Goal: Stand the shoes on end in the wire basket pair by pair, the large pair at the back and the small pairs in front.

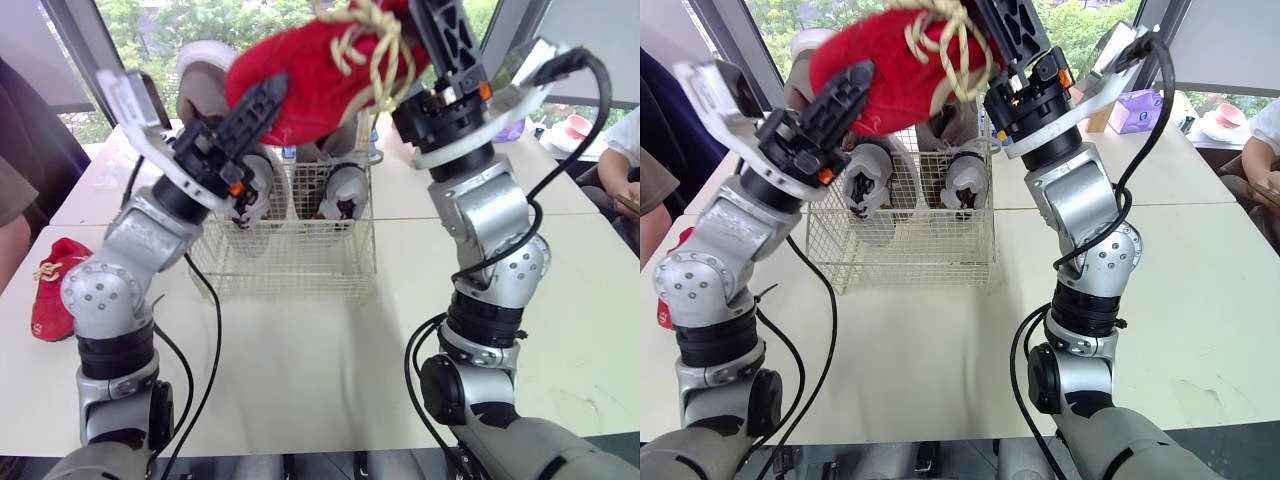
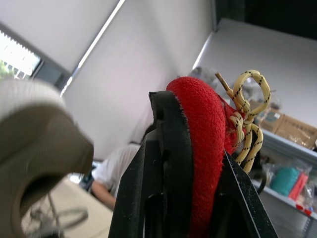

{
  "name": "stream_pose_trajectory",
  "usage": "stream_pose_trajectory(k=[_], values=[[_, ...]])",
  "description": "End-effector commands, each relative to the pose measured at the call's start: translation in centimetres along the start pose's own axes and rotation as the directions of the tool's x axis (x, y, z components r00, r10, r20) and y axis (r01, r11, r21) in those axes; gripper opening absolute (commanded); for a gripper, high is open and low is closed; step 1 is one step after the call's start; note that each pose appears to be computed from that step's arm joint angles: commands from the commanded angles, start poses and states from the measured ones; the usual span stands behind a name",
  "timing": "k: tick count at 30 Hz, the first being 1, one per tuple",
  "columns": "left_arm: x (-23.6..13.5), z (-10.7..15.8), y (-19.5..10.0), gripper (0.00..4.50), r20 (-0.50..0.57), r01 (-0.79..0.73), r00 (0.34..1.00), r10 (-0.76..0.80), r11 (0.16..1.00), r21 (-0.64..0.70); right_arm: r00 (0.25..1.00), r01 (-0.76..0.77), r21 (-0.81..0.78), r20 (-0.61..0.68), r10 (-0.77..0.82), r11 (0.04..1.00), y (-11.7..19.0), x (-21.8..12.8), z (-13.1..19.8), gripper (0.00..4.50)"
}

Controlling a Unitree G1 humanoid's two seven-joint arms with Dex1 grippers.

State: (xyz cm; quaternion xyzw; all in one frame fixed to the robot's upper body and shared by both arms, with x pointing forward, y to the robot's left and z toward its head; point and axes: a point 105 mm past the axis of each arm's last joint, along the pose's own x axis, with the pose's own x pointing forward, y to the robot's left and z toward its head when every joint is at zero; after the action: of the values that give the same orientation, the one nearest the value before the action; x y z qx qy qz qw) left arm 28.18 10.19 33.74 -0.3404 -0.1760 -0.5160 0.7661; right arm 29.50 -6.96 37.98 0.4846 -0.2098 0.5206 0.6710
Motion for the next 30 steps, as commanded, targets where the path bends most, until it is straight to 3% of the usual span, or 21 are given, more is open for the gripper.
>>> stream_pose_trajectory(k=[1, 6, 7, 9, 14, 15, 21, 24, 27, 30], values=[[0.0, 0.8, -1.0, 0.21, 0.018, 0.032, 0.999, -0.033, 0.998, 0.045, 0.998, -0.061, -0.02, 0.01, 0.061, 0.998, 1.5, 0.3, 0.2, 3.96], [0.0, 0.9, -0.8, 0.21, 0.019, 0.023, 1.0, -0.024, 0.998, 0.053, 0.997, -0.072, -0.018, 0.004, 0.072, 0.997, 1.7, 0.3, 0.1, 2.01], [-0.1, 0.9, -0.8, 0.71, 0.015, 0.022, 1.0, -0.023, 0.999, 0.048, 0.997, -0.073, -0.017, 0.003, 0.074, 0.997, 1.7, 0.3, 0.1, 1.61], [-0.2, 0.8, -0.6, 1.63, 0.012, 0.008, 1.0, -0.008, 0.999, 0.04, 0.997, -0.079, -0.014, 0.001, 0.079, 0.997, 1.8, 0.4, 0.1, 1.22], [-1.2, 0.6, -0.1, 4.2, -0.019, -0.064, 0.998, 0.066, 0.994, 0.091, 0.996, -0.086, -0.007, 0.013, 0.086, 0.996, 1.9, 0.6, 0.4, 1.21], [-1.5, 0.3, 0.0, 4.44, -0.035, -0.087, 0.995, 0.091, 0.99, 0.108, 0.996, -0.088, -0.008, 0.016, 0.088, 0.996, 1.9, 0.6, 0.6, 1.21], [-5.3, -2.5, -0.8, 4.44, -0.208, -0.201, 0.947, 0.245, 0.957, 0.209, 0.988, -0.136, -0.179, -0.097, 0.12, 0.975, 1.3, 0.6, 4.1, 1.21], [-6.6, -2.9, -0.9, 4.44, -0.221, -0.273, 0.918, 0.33, 0.928, 0.253, 0.969, -0.179, -0.265, -0.216, 0.122, 0.947, 1.1, 0.1, 5.2, 1.21], [-8.0, -3.7, -1.0, 4.44, -0.245, -0.345, 0.871, 0.426, 0.885, 0.312, 0.905, -0.254, -0.343, -0.414, 0.097, 0.904, 0.9, -1.1, 5.0, 1.21], [-9.9, -4.3, -0.6, 4.44, -0.24, -0.425, 0.819, 0.521, 0.833, 0.355, 0.79, -0.339, -0.403, -0.612, 0.025, 0.85, 0.1, -2.7, 3.6, 1.21]])
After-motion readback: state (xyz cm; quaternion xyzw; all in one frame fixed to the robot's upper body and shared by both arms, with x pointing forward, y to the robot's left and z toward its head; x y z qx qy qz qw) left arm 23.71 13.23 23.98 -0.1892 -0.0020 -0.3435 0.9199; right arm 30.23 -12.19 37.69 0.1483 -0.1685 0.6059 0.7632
